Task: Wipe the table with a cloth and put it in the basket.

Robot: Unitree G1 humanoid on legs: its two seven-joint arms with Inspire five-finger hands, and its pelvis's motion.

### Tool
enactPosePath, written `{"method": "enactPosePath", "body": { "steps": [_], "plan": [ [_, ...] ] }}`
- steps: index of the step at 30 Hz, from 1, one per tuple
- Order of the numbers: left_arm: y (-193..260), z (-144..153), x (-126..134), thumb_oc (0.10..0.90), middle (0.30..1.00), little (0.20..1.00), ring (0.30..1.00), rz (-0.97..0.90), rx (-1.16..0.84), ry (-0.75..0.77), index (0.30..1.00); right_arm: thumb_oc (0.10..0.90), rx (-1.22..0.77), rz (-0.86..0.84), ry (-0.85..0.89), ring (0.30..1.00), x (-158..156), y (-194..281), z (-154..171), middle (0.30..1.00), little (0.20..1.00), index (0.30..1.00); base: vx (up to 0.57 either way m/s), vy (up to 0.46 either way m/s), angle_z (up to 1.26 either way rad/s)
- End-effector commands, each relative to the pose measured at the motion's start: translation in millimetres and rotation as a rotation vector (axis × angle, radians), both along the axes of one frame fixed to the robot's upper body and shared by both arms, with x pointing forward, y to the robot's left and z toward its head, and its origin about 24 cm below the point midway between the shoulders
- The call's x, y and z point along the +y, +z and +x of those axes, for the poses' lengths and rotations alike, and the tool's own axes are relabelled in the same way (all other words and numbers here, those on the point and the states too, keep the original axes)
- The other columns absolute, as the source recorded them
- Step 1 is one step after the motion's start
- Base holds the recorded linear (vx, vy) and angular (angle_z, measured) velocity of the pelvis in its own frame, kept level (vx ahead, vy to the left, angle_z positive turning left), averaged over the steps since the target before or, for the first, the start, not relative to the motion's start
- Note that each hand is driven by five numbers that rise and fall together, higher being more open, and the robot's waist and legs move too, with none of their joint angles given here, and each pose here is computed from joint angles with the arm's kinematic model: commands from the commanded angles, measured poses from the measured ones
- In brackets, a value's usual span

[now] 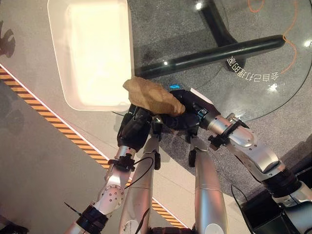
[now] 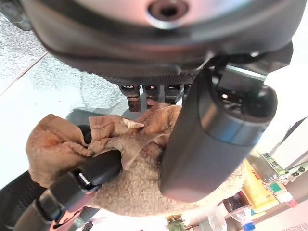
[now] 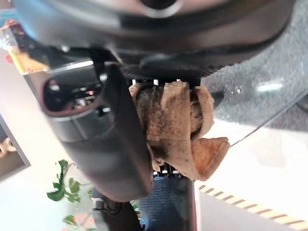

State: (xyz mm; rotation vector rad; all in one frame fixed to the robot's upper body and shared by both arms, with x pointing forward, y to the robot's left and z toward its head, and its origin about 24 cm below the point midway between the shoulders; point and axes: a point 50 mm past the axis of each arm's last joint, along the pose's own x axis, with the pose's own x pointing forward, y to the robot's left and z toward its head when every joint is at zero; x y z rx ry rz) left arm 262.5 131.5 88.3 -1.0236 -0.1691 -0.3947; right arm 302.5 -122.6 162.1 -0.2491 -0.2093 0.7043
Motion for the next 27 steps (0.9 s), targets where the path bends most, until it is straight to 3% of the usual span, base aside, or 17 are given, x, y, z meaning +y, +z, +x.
{"method": "enactPosePath", "body": {
  "steps": [1, 4, 11, 22, 27],
  "plan": [
    [57.3, -12.0, -22.5, 0.8, 0.9, 0.9, 0.9, -0.042, -0.34, -0.131, 0.9, 0.1, -0.072, 0.188, 0.334, 0.3, 53.1, 13.1, -46.5, 0.3, 0.2, 0.3, 0.0, 0.0, 0.0],
    [56.9, -10.4, -21.8, 0.8, 0.9, 0.9, 0.9, -0.041, -0.328, -0.123, 0.9, 0.1, -0.12, 0.291, 0.269, 0.3, 43.3, 22.7, -41.2, 0.3, 0.2, 0.3, -0.01, 0.003, 0.0],
    [56.0, -10.7, -20.1, 0.8, 0.9, 0.9, 0.9, -0.041, -0.327, -0.118, 0.9, 0.1, -0.182, 0.335, 0.229, 0.3, 34.8, 33.1, -43.1, 0.3, 0.2, 0.3, 0.0, 0.0, 0.0],
    [49.4, -12.2, -17.5, 0.8, 0.9, 0.9, 0.9, -0.043, -0.318, -0.095, 0.9, 0.1, -0.382, 0.746, 0.129, 0.3, 0.6, 72.9, -53.5, 0.3, 0.2, 0.3, 0.0, 0.0, 0.0],
    [49.8, -12.5, -18.2, 0.8, 0.9, 0.9, 0.9, -0.041, -0.325, -0.092, 0.9, 0.1, -0.427, 0.81, 0.095, 0.3, -6.2, 76.8, -57.7, 0.3, 0.2, 0.3, 0.0, 0.0, 0.0]
  ]
}}
